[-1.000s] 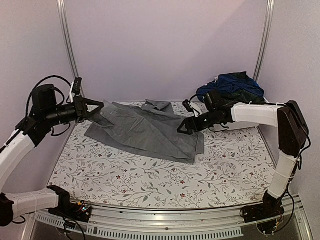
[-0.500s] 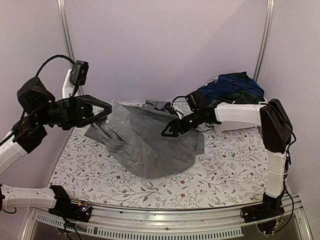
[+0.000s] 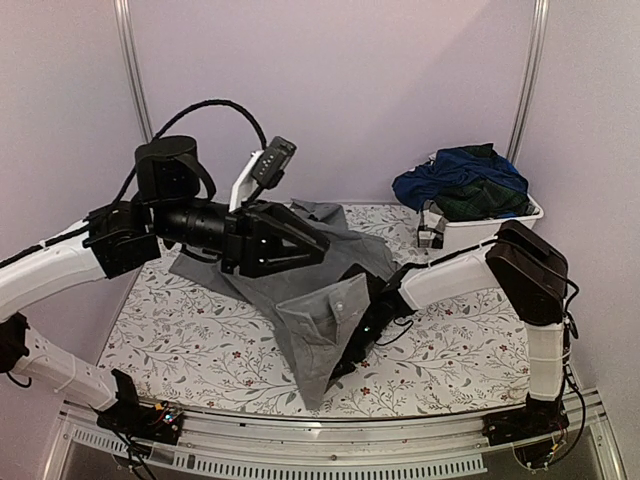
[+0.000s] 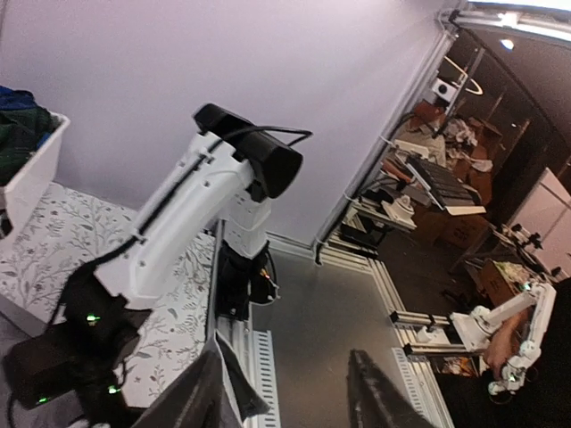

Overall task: Fold and stack the mixed laundry pile
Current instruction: Flatten out the crumpled shirt at the center of the board.

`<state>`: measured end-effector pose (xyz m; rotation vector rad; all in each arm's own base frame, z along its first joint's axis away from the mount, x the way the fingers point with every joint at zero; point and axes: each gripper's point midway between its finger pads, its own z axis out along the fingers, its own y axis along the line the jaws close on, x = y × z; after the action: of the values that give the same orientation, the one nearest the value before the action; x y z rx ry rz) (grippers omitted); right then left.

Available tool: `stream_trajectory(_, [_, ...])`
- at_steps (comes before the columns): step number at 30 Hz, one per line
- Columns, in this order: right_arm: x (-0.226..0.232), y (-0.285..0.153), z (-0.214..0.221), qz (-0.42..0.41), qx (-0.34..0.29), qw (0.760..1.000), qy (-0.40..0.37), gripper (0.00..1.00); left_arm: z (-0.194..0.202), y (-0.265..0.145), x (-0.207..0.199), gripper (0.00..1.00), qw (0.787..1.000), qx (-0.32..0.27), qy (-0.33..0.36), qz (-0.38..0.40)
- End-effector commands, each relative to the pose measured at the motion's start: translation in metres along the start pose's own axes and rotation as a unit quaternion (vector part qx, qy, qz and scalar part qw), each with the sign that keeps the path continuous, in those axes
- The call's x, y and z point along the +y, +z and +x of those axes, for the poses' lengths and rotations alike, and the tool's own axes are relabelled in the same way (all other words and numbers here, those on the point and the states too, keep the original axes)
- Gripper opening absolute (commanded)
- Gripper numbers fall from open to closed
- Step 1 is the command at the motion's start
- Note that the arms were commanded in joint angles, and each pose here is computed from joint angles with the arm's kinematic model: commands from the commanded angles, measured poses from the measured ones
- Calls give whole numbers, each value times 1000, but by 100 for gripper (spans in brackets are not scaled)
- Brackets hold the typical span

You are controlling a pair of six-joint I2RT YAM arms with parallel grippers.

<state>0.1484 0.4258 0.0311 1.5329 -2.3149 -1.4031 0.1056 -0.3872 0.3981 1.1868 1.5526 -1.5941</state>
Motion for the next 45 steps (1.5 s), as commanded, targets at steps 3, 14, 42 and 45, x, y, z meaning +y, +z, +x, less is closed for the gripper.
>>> stream_trajectory(3, [25, -8, 68, -17, 50, 998, 43, 61, -54, -122, 99, 78, 958, -166, -53, -226])
stream_trajectory(14, [-16, -93, 44, 98, -64, 986, 115, 65, 140, -339, 311, 67, 699, -220, -405, -547])
stream_trajectory(42, [-128, -118, 95, 272, -62, 907, 317, 75, 348, -303, 269, 48, 553, -120, -609, -556])
stream_trajectory(45, [-116, -130, 110, 287, -58, 897, 330, 75, 342, -295, 241, 48, 551, -121, -608, -559])
